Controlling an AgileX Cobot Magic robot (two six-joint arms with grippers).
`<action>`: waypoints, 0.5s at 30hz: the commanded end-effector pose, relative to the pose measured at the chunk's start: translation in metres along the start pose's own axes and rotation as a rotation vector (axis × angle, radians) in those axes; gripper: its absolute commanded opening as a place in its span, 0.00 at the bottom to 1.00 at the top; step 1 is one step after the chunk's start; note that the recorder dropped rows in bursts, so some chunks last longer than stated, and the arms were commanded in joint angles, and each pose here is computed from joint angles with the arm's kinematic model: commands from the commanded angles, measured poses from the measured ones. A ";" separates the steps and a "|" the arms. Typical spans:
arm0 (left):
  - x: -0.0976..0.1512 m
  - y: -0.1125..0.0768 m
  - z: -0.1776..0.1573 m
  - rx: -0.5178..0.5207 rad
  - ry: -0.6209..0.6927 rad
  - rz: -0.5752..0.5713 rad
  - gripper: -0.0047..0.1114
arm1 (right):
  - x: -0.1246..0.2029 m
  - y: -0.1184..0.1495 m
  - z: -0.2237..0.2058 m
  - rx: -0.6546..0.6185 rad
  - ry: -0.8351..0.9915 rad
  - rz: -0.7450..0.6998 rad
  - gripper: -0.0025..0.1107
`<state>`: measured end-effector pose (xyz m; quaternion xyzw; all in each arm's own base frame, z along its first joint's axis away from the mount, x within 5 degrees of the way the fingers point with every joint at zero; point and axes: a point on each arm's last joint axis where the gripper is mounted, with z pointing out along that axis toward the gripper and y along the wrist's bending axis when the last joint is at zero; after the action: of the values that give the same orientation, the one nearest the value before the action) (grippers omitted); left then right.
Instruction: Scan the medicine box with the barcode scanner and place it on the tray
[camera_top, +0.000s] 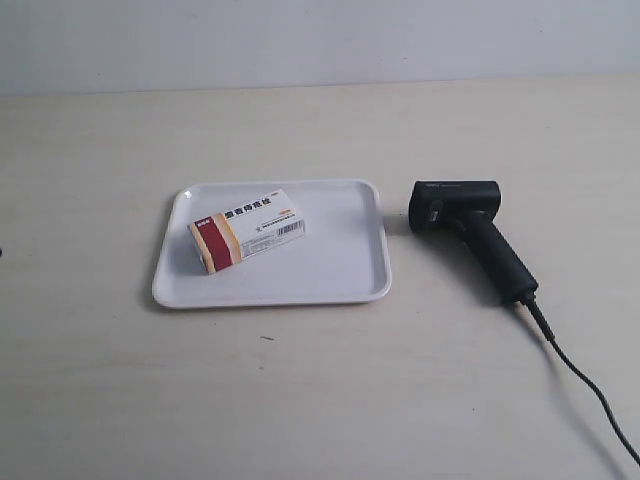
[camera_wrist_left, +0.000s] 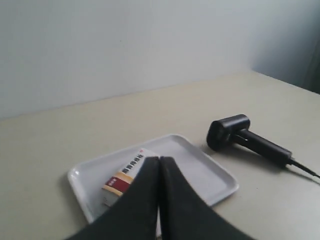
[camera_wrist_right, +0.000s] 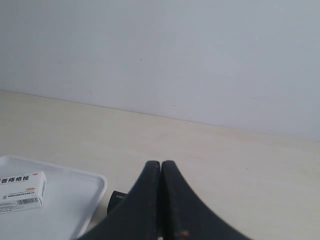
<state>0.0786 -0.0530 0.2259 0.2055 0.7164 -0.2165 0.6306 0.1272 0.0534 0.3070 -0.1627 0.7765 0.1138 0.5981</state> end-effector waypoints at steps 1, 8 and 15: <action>-0.001 0.008 -0.009 -0.120 -0.026 0.101 0.05 | 0.000 0.001 -0.001 -0.005 -0.008 0.006 0.03; 0.024 0.032 -0.028 -0.442 -0.003 0.034 0.05 | 0.000 0.001 -0.001 -0.006 -0.009 0.010 0.03; 0.027 0.035 -0.048 -0.614 -0.087 0.045 0.05 | 0.000 0.001 -0.001 -0.006 -0.009 0.010 0.03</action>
<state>0.0591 0.0004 0.2058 0.0207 0.7113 -0.0044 0.7026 0.1271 0.0535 0.3070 -0.1603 0.7770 0.1166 0.5975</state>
